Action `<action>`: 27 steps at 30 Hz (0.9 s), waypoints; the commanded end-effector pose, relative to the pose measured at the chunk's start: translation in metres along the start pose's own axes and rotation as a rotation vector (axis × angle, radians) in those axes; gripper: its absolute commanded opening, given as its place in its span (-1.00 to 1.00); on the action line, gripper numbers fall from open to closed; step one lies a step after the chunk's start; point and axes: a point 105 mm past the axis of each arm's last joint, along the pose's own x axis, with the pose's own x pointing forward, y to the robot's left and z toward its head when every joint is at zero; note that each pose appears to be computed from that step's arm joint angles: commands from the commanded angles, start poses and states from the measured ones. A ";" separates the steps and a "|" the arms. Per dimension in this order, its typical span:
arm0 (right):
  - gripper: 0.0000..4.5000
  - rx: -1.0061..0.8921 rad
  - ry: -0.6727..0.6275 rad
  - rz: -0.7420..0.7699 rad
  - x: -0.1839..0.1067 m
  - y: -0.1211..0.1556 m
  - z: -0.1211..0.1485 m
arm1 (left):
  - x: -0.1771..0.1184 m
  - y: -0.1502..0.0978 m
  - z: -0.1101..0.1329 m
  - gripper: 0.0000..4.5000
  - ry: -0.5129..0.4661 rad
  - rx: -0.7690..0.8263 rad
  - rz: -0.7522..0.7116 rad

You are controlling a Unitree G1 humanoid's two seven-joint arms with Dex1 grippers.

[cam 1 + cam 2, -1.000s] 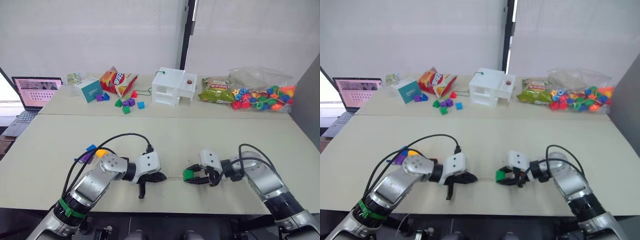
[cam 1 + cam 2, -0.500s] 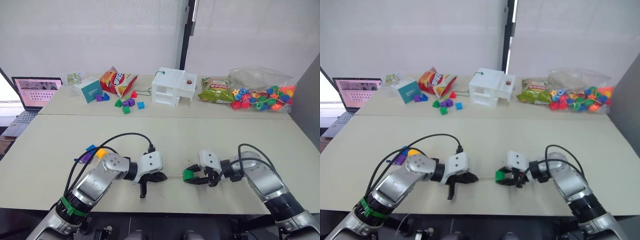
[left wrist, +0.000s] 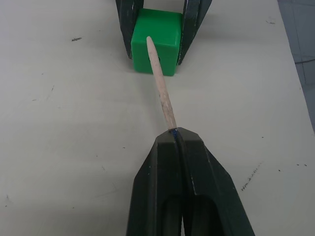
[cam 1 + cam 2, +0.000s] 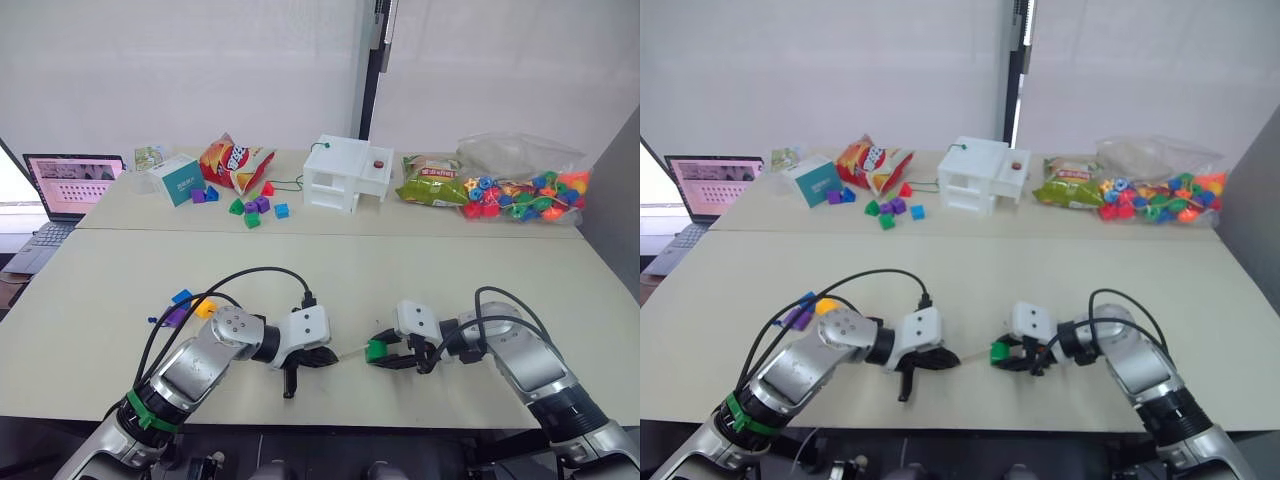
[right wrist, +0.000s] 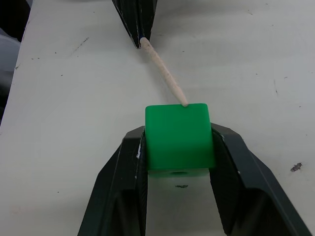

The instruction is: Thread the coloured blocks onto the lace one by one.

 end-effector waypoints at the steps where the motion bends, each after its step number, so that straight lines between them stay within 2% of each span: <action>1: -0.47 -0.003 0.013 0.030 0.005 0.006 -0.002 | -0.010 0.005 0.008 -1.00 -0.010 0.032 0.017; 6: -0.47 -0.003 0.014 0.031 0.006 0.007 -0.002 | -0.015 0.007 0.002 -1.00 0.023 0.032 0.027; 27: -0.47 -0.003 0.021 0.032 0.005 0.008 -0.002 | -0.004 0.001 0.012 -1.00 0.000 0.053 -0.014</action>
